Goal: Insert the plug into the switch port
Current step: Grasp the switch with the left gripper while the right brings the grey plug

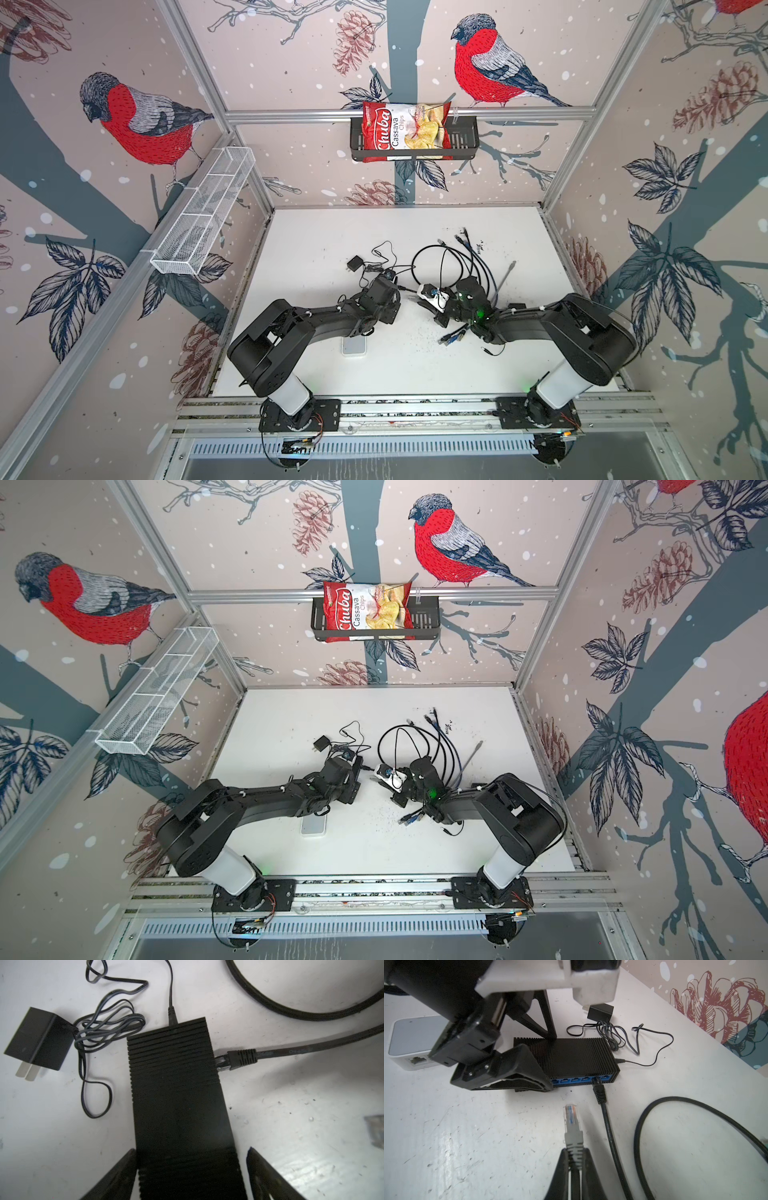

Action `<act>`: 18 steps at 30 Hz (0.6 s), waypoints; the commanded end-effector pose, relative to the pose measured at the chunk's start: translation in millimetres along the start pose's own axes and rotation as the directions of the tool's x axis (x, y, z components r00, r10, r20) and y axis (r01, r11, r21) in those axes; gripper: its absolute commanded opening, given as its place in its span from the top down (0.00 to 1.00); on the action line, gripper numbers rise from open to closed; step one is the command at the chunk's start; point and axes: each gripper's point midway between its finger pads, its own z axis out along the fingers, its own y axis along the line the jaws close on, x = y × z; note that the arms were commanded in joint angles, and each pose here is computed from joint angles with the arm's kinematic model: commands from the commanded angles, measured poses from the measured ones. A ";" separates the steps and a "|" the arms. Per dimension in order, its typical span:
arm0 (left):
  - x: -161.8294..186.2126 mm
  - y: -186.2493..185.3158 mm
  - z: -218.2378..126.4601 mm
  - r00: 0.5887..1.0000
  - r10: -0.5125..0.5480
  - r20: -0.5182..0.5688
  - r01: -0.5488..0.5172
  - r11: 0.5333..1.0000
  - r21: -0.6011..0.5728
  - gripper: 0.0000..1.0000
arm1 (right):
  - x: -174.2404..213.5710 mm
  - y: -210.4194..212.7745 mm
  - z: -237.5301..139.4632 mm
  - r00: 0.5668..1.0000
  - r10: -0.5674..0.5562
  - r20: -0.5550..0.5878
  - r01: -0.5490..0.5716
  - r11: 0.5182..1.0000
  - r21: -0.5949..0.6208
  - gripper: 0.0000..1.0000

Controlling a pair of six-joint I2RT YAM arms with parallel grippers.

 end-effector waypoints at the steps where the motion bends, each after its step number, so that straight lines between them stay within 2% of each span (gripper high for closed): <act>1: 6.5 -1.9 3.5 0.999 0.000 -0.042 0.000 1.000 0.004 0.22 | -15.2 -1.5 -1.1 0.998 -0.020 0.053 0.020 1.000 0.002 0.98; 8: 9.5 0.7 9.5 0.998 -0.002 -0.069 0.001 1.000 -0.021 0.29 | -20.4 -0.1 -2.8 0.997 -0.034 0.064 0.034 0.999 0.001 0.99; 18: 7.1 5.3 1.8 0.999 -0.022 -0.047 0.021 0.999 -0.036 0.20 | -22.4 -0.5 -2.7 0.997 -0.037 0.070 0.036 0.999 0.008 0.99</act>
